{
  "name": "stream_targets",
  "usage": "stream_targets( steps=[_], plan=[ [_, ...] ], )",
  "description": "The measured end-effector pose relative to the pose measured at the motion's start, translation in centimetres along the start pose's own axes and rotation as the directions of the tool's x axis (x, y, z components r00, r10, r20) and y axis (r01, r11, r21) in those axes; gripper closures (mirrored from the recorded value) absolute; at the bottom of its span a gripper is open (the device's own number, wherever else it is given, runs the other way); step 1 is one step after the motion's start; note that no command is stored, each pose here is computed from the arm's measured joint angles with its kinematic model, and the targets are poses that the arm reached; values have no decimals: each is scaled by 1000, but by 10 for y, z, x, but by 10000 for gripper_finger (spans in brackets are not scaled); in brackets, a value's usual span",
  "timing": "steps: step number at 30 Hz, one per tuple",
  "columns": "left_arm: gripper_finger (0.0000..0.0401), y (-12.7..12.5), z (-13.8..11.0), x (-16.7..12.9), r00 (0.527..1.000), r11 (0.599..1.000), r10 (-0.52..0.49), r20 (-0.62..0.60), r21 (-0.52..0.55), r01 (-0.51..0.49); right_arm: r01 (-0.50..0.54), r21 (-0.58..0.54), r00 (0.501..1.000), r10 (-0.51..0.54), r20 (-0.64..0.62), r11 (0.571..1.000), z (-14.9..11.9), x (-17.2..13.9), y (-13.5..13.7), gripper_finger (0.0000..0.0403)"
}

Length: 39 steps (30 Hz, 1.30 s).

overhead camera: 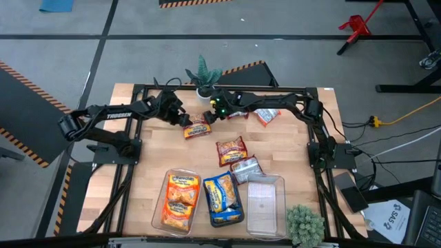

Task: Sort Maruchan noodles
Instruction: Put the red noodle pack into the right transparent bin

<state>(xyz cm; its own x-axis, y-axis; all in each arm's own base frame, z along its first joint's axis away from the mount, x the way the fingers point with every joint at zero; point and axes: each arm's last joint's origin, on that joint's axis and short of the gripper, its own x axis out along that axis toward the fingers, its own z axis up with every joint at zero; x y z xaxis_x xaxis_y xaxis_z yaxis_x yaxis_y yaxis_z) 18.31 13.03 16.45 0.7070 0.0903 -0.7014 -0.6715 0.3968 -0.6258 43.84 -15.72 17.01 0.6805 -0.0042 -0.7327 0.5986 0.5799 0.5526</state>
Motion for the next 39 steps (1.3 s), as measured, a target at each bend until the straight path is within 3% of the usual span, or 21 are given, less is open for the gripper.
stream_targets(
  steps=[6, 12, 16, 21, 25, 28, 30, 32, 35, 39],
  plan=[
    [175, 6, -5, 11, 1000, 1000, 9, -22, 2, -9, 37, -12, 999, -37, 16, 999, -5, 2, 5, 118],
    [175, 14, -14, 28, 999, 998, -48, -18, -29, 47, -7, 10, 999, 8, -53, 1000, -8, 0, 6, 118],
    [175, 12, -16, 32, 998, 997, -66, -13, -33, 65, 21, 10, 1000, -21, -22, 1000, -6, -5, 7, 118],
    [175, 2, -17, 24, 983, 981, -172, -65, -102, 165, 76, 16, 996, -75, -54, 997, -11, -4, 3, 118],
    [175, -15, -8, 4, 971, 967, -241, -8, -91, 239, 65, 9, 997, -64, -45, 998, -12, -4, 6, 118],
    [175, -21, -7, -11, 982, 979, -189, 16, -76, 190, 57, -1, 998, -57, -38, 998, -13, -3, 10, 118],
    [176, -17, -11, -18, 998, 998, -41, 49, -49, 44, 58, -15, 998, -58, -38, 998, -15, -2, 11, 118],
    [177, -7, -18, -20, 988, 991, 129, 79, -36, -127, 57, -26, 998, -58, -39, 998, -15, -2, 12, 118],
    [178, -5, -15, -19, 984, 991, 134, 116, 12, -136, 56, -29, 998, -57, -41, 998, -15, -2, 12, 118],
    [178, 0, -15, -10, 990, 991, 129, 55, 35, -131, 56, -29, 998, -57, -42, 998, -15, -2, 11, 118]
  ],
)
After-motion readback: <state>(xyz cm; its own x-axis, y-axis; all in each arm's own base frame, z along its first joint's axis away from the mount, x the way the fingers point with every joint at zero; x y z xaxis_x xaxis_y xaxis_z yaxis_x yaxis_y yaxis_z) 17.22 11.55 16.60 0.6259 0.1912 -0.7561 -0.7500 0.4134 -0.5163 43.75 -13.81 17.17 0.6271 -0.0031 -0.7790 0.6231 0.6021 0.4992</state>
